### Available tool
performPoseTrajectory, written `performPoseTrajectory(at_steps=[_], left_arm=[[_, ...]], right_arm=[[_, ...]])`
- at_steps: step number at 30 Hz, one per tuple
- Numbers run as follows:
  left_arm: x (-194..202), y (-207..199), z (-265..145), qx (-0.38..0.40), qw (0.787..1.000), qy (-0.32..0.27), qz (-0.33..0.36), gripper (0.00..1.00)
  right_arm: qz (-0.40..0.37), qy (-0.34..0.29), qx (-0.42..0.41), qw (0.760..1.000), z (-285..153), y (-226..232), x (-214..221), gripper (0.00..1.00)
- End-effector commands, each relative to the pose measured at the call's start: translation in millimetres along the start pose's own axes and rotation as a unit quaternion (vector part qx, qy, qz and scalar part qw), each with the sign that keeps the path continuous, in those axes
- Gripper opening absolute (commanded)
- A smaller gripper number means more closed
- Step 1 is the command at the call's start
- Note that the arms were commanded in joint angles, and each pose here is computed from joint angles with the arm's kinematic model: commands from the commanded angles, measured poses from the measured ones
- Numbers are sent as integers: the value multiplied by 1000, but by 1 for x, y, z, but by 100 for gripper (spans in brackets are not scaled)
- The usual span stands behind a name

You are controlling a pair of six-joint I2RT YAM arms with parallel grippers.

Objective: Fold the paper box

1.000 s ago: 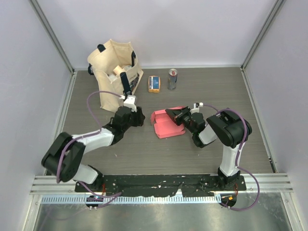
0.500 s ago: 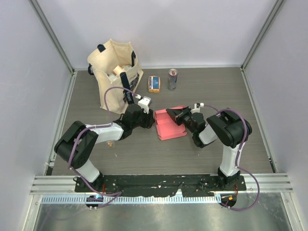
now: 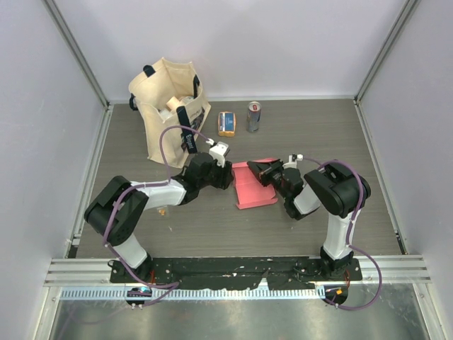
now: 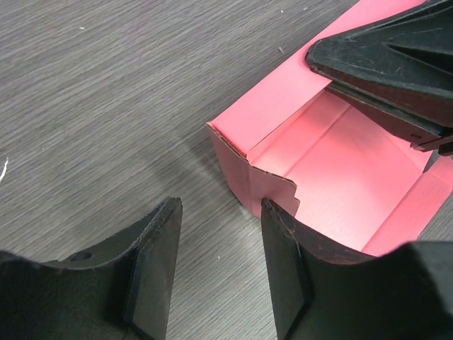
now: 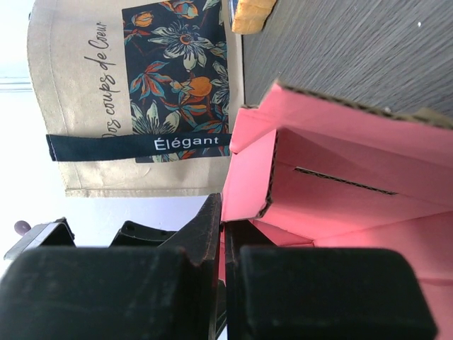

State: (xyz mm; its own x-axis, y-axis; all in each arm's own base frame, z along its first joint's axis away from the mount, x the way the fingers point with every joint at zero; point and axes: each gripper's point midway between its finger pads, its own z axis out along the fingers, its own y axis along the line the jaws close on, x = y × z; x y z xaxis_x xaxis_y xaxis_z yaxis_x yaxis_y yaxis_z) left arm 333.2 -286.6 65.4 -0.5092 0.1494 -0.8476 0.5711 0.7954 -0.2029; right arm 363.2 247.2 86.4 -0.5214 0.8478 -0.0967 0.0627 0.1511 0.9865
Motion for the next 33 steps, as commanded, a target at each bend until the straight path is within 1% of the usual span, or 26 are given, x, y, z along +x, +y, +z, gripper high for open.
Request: performPoseTrajectory(at_steps=[1, 5, 7, 10, 13, 14, 19, 23, 24, 27, 31, 33], left_arm=[[-34, -17, 6, 18, 998, -53, 15, 53], [-38, -20, 6, 23, 998, -55, 3, 51], [-38, -22, 5, 25, 998, -51, -3, 55], [-40, -29, 3, 43, 998, -52, -11, 56], [-38, -29, 4, 42, 998, -42, -20, 56], [-42, -30, 6, 42, 998, -43, -21, 54], [-41, -28, 19, 29, 999, -33, -30, 47], [-36, -29, 26, 11, 999, -34, -24, 46], [-35, -27, 27, -8, 999, -35, -19, 45], [-31, -32, 25, -20, 999, -35, 1, 41], [-24, -22, 22, -61, 997, -39, 15, 32], [-24, -19, 21, -71, 996, -44, 15, 30]], right_arm=[[-19, 0, -67, 998, -6, 29, 2, 2], [-24, 0, -73, 997, -7, 33, 2, 2], [-27, -1, -74, 997, -7, 36, 1, 2], [-32, 2, -76, 997, -8, 36, 2, 2], [-30, 0, -77, 997, -11, 34, 2, 2], [-29, 0, -74, 997, -12, 31, 2, 2], [-26, -1, -77, 997, -12, 34, 4, 2], [-23, -3, -82, 996, -13, 40, 5, 2], [-23, -3, -82, 996, -13, 39, 6, 2], [-24, -2, -82, 996, -14, 40, 7, 2], [-25, -5, -83, 996, -16, 39, 7, 2], [-28, -4, -84, 996, -17, 38, 9, 2]])
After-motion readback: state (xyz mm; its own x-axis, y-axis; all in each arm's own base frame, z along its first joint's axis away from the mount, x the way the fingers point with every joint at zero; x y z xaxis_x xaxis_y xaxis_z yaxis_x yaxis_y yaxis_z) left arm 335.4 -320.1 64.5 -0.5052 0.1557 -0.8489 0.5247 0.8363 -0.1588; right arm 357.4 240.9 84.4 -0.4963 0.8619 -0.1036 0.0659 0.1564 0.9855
